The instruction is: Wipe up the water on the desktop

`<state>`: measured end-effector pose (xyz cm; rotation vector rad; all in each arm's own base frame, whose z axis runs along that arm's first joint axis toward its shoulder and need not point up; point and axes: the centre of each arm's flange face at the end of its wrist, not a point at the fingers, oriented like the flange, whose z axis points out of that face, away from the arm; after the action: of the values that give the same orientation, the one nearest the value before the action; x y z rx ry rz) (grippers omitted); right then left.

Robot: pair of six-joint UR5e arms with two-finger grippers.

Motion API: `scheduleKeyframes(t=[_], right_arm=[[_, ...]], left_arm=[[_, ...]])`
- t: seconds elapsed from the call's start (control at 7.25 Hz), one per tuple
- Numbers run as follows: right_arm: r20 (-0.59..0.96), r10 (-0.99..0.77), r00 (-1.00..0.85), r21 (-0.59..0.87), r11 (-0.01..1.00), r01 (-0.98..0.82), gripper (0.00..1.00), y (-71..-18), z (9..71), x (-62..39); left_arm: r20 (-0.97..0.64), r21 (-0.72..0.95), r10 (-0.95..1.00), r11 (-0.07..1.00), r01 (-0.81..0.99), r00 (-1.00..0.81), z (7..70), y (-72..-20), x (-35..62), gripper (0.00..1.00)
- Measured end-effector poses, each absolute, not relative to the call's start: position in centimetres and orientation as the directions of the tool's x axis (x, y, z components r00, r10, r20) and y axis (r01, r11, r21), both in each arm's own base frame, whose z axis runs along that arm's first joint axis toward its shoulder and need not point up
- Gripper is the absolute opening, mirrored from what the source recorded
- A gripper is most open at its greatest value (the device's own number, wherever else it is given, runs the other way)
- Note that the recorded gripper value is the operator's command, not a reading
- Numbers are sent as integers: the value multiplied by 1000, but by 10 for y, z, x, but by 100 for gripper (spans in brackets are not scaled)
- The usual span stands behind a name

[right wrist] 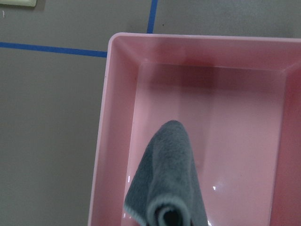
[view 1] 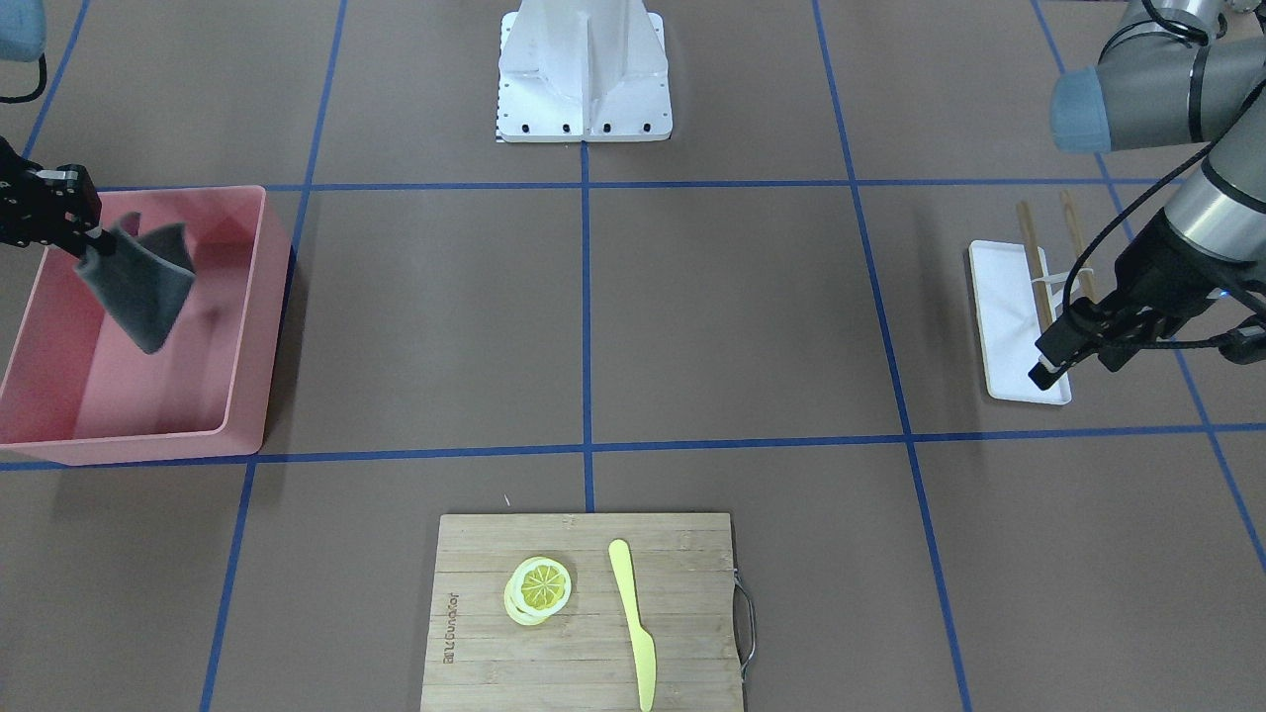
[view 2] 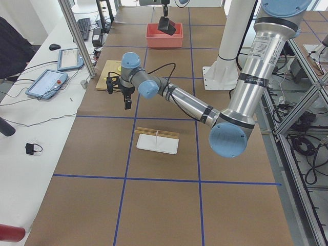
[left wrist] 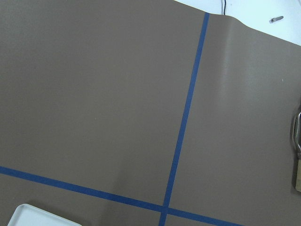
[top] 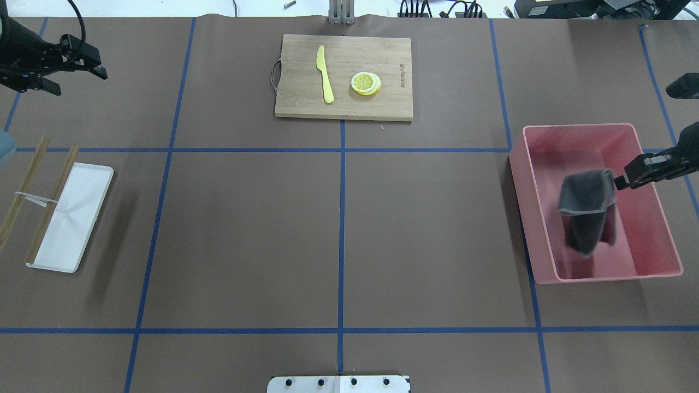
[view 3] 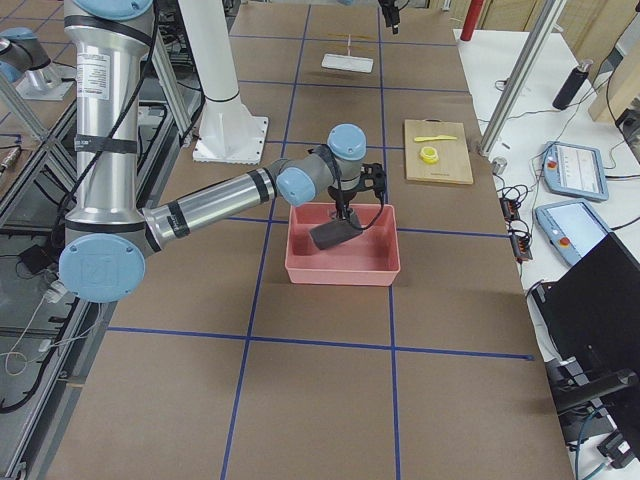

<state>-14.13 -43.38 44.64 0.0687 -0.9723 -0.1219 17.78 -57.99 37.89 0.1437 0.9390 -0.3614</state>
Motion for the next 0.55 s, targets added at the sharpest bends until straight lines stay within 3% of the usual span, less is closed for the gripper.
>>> scheduleKeyframes(t=[0.55], right_arm=[[766, -68, 639, 100, 995, -13, 100, -444, 472, -121]], left_arm=[[-805, -31, -242, 929, 368, 542, 395, -567, 169, 99]])
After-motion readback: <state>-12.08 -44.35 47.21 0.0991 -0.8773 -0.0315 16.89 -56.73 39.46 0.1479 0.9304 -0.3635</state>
